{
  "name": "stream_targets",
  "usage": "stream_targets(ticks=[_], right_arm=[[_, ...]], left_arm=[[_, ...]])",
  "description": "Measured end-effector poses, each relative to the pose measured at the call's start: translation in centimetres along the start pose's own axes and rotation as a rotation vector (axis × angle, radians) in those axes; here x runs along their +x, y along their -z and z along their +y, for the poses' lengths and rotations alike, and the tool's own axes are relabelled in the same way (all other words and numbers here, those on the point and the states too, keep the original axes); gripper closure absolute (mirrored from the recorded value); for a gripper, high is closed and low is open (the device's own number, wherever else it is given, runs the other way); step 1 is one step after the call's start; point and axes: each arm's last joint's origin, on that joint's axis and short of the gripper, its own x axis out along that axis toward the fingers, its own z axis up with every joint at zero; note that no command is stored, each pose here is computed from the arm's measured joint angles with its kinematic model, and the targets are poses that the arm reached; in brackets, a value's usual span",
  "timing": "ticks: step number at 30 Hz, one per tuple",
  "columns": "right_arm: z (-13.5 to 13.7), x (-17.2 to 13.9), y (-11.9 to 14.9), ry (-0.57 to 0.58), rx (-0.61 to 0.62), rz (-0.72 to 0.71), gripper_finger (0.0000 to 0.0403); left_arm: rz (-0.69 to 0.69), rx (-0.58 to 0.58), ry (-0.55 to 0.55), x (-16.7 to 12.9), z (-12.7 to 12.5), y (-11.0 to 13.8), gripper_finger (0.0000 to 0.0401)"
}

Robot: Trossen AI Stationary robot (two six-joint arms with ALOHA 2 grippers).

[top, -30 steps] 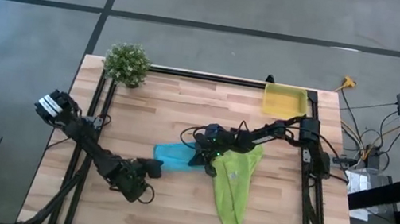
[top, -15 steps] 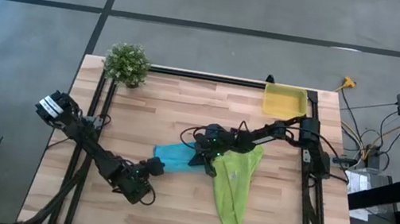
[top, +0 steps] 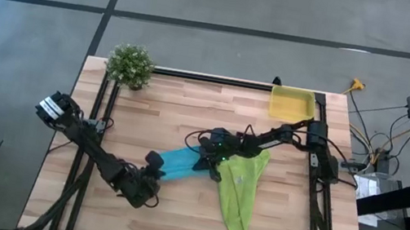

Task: Roll microfiber towels into tight, uniform cylinder then place into a basket
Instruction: Roll the blue microfiber towel

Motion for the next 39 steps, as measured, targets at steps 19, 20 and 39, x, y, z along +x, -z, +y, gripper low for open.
stream_targets(ticks=[19,20,39], right_arm=[[0.7,-0.4,-1.0,-0.007,-0.106,-0.039,0.0372],[0.8,-0.5,-1.2,-0.007,-0.112,-0.041,0.0366],[5.6,-3.5,-3.6,0.129,-0.578,0.132,0.0243]], left_arm=[[-0.231,-0.639,0.135,0.4,-0.9,2.4,0.0401],[-0.246,-0.654,0.148,0.4,-0.9,2.6,0.0401],[-0.455,-0.983,0.347,-0.8,-0.4,4.7,0.0401]])
